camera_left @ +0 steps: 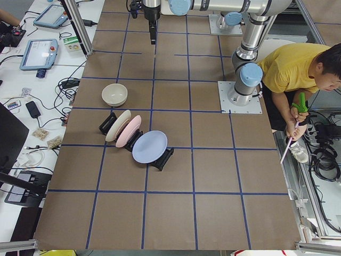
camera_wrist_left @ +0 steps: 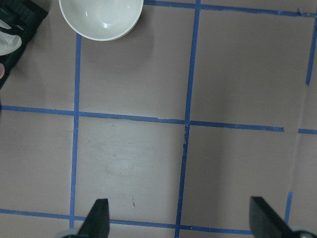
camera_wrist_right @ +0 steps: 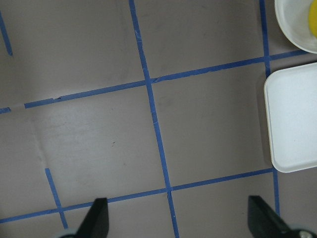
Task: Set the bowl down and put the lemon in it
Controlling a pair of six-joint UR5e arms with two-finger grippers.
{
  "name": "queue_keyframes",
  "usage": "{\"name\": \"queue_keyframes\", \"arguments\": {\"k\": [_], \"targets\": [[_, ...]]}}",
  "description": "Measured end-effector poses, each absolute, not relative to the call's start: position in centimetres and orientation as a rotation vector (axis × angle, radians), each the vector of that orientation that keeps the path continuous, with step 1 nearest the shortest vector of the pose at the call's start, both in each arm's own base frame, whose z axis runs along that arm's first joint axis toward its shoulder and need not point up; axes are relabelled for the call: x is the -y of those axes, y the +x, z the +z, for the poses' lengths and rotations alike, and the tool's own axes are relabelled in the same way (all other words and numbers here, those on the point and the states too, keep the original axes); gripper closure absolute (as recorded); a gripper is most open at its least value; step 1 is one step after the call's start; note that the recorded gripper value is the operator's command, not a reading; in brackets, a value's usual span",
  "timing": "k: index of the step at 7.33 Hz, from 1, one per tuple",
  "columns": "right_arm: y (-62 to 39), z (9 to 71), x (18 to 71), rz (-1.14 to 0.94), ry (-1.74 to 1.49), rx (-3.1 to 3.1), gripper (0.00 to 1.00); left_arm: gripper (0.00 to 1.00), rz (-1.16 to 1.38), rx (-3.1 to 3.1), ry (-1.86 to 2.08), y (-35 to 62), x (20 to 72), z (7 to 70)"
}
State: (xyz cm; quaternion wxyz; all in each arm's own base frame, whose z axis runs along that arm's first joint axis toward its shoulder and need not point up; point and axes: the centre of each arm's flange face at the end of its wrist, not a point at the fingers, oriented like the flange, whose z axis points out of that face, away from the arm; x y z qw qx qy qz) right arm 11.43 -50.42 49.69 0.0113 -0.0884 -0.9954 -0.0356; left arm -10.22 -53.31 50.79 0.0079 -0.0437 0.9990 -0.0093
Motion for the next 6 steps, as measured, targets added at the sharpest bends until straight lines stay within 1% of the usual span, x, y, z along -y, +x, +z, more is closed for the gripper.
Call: {"name": "queue_keyframes", "arguments": {"k": [2, 3, 4, 6], "targets": [[11.4, 49.7, 50.4, -0.117, -0.274, 3.104, 0.0, 0.0, -0.019, -3.122, -0.11, -10.2, 53.4, 50.8], [11.3, 49.6, 50.2, -0.137, -0.266, 3.097, 0.0, 0.0, -0.036, -3.123, -0.075, -8.9, 54.7, 50.3], [11.2, 49.5, 50.0, -0.163, -0.255, 3.087, 0.0, 0.0, -0.046, -3.134, -0.073, -5.8, 57.5, 48.6], [10.2, 49.1, 50.3, -0.184, -0.271, 3.072, 0.0, 0.0, -0.039, -3.195, -0.098, 2.1, 63.1, 42.4]]}}
